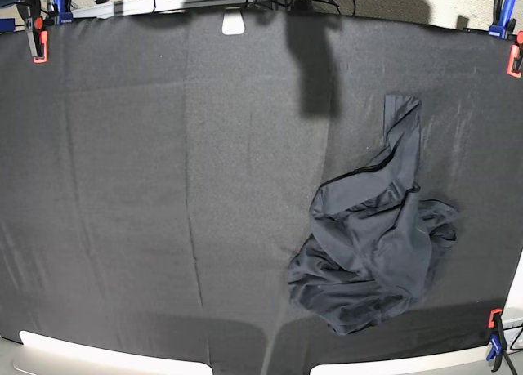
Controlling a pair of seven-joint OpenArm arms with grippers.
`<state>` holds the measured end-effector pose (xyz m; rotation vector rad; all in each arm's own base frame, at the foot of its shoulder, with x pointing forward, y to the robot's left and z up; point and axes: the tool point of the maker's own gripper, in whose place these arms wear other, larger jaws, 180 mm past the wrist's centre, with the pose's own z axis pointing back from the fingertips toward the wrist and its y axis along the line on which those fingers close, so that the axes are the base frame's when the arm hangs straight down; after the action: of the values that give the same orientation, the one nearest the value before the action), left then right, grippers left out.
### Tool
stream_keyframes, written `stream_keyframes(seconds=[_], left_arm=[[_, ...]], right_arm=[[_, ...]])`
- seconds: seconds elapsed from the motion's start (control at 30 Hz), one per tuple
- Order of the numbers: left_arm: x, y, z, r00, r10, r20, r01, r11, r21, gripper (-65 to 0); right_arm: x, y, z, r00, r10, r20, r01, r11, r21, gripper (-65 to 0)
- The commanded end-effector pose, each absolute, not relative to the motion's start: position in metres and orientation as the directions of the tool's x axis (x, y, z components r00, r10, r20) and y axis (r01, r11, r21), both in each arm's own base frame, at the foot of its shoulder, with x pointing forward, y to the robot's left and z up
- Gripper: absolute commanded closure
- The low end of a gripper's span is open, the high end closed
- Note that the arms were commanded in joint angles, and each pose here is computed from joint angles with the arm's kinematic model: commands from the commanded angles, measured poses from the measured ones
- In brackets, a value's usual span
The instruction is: Layout the t-shirt on the table in an organized manner, then fold the t-shirt properly
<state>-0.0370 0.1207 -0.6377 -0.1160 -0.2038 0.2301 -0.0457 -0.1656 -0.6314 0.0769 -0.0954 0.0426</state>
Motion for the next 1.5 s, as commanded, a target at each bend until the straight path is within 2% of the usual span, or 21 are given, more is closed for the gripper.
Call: stream_keyframes(seconds=[0.0, 0.33, 1.27, 1.47], left_arm=[[-0.038, 0.123, -0.638, 0.952, 0.241, 0.189, -0.219, 0.967, -0.132, -14.2], [-0.010, 0.122, -0.640, 0.926, 0.296, 0.233, -0.265, 0.952, -0.154, -14.2], [-0.010, 0.122, -0.640, 0.926, 0.297, 0.235, -0.265, 0.952, -0.155, -14.2], [-0.033, 0.126, -0.636, 0.930, 0.294, 0.219, -0.268, 0.953, -0.141, -14.2]], right_arm=[[-0.042, -0.174, -0.633, 0.994, 0.035, 0.099, -0.041, 0.998, 0.057, -17.5], [-0.023, -0.180, -0.645, 0.994, 0.045, 0.100, -0.049, 0.998, 0.031, -17.5], [-0.024, -0.175, -0.645, 0.994, 0.042, 0.103, -0.046, 0.998, 0.040, -17.5], [-0.041, -0.174, -0.640, 0.994, 0.047, 0.101, -0.051, 0.998, 0.042, -17.5]])
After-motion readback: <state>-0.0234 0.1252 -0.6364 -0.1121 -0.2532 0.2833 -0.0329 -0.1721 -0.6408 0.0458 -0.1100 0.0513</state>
